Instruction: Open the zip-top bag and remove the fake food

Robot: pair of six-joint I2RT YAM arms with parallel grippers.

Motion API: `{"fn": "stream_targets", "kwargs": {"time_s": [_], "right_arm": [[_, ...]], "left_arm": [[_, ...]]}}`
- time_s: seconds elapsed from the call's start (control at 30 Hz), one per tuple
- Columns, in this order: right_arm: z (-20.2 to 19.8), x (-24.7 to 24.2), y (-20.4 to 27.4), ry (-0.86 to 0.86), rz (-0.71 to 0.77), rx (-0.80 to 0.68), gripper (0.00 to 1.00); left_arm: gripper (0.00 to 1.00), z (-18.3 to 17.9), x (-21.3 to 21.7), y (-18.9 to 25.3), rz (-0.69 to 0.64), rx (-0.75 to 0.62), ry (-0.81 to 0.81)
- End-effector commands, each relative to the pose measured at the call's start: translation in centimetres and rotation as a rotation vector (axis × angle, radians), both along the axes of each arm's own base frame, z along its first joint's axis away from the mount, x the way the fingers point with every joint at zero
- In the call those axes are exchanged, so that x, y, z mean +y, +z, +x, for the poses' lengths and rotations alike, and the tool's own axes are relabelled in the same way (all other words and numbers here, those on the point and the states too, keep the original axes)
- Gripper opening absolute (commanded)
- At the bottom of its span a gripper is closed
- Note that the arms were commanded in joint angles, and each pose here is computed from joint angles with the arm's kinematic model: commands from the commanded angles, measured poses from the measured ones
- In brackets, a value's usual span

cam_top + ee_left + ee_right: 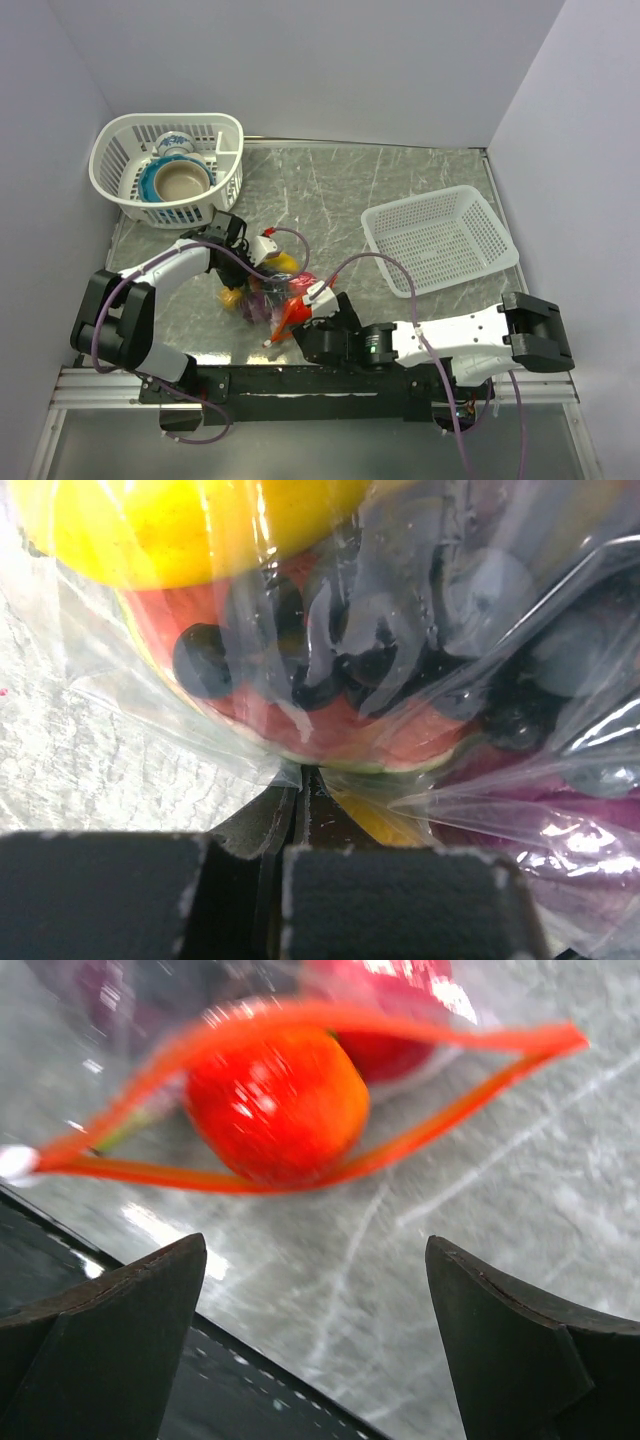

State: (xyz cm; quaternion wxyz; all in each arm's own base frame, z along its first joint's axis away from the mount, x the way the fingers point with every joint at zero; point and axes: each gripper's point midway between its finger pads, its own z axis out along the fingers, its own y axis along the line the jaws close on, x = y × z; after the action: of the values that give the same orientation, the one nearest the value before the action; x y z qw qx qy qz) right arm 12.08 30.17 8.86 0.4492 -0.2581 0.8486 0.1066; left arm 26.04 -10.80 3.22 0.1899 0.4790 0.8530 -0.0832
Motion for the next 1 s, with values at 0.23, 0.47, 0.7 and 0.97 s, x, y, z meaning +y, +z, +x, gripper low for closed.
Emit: {"fn": "stream_targets", "kwargs": {"time_s": [0.23, 0.47, 0.7, 0.97], "right_arm": [[2.6, 4.1, 2.1, 0.043, 0.099, -0.03, 0.99], [4.1, 5.8, 0.2, 0.073, 0.137, 0.041, 1.0], [5.0, 7.9, -0.6, 0.099, 0.133, 0.062, 0.95], [4.0, 5.4, 0.1, 0.089, 0.153, 0.093, 0.39]], "left_arm": [[0.01, 0.3, -0.2, 0.2, 0.009, -0.027, -0.02], [0.01, -0.2, -0.5, 0.7, -0.012, -0.022, -0.026], [0.01, -0.7, -1.5, 1.3, -0.048, -0.009, -0.033], [0.01, -0.7, 0.5, 0.0, 0.045, -0.033, -0.004]]}}
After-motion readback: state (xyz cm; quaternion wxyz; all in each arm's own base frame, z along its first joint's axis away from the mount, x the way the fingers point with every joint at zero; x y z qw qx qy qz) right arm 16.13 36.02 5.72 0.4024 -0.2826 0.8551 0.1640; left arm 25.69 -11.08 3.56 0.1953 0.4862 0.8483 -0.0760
